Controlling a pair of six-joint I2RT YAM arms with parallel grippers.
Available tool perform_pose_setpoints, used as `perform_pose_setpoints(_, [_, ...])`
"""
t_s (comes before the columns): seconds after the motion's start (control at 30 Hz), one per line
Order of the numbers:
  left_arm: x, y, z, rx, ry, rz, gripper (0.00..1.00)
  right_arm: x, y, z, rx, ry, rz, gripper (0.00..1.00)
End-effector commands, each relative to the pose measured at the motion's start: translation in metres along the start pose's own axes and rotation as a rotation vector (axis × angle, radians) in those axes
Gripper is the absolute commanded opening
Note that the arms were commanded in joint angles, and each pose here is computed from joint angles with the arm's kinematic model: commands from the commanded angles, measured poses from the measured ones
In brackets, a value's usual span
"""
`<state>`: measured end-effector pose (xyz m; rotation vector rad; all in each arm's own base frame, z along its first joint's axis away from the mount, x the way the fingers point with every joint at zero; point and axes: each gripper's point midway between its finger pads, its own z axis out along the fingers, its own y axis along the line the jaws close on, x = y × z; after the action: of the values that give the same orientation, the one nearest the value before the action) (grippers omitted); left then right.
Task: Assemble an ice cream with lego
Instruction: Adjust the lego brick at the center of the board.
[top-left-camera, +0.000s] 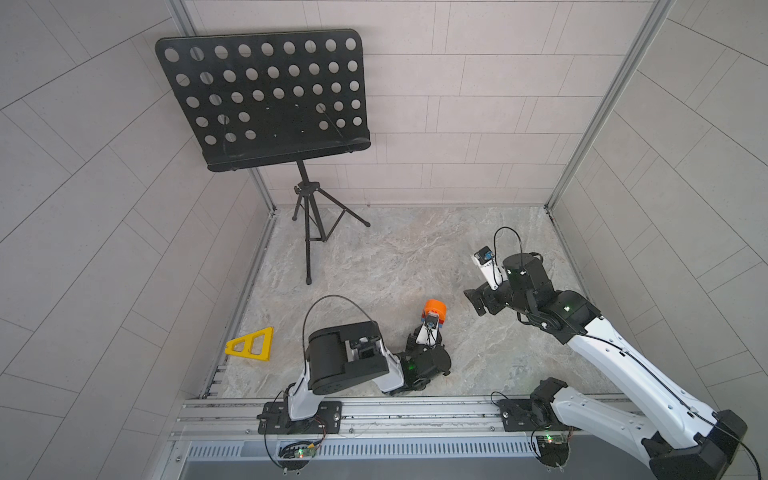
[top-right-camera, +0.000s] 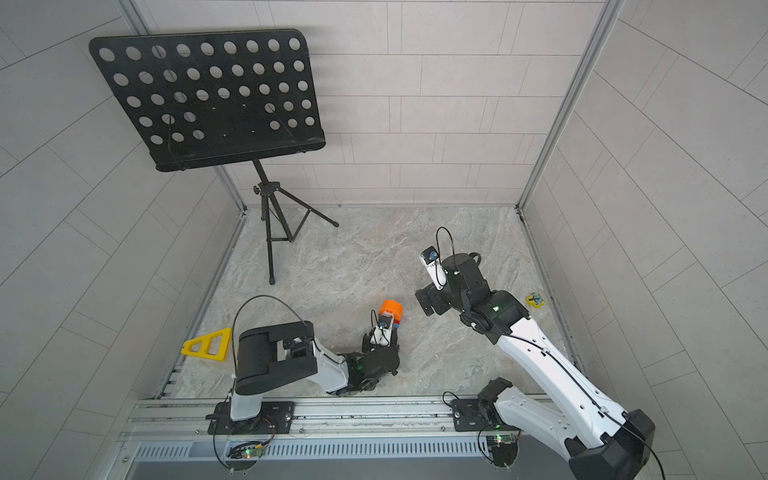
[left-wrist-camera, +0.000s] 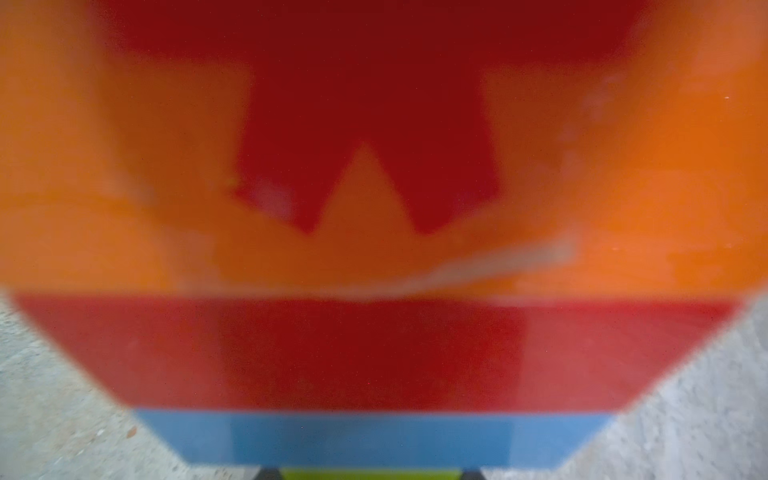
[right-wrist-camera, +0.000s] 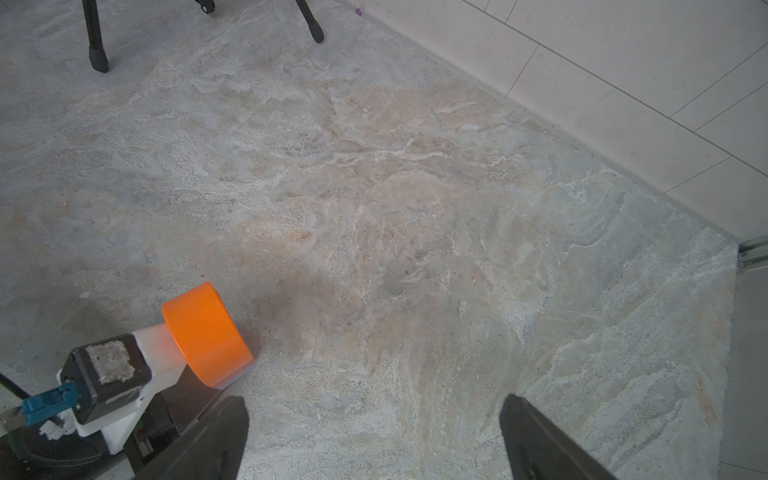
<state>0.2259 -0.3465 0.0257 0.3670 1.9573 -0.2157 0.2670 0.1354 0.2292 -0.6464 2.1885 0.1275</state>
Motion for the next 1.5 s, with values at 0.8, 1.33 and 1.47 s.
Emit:
perform_pose_setpoints(0.8, [-0.035,0.096,-0.035,-0.046,0.978,-0.274,0.0,0.028,-0.018,0.012,0.061,0.098,0.091,0.97])
perform_pose_setpoints(1.33, [0.009,0.102,0.008,-0.062,1.22,-0.334,0.01,0.036,-0.024,0.019,0.06,0.13,0.121,0.97])
perform_pose_setpoints(1.47, [0.02,0.112,0.005,-0.12,1.258,-0.306,0.06,0.036,-0.023,0.019,0.052,0.128,0.124,0.97])
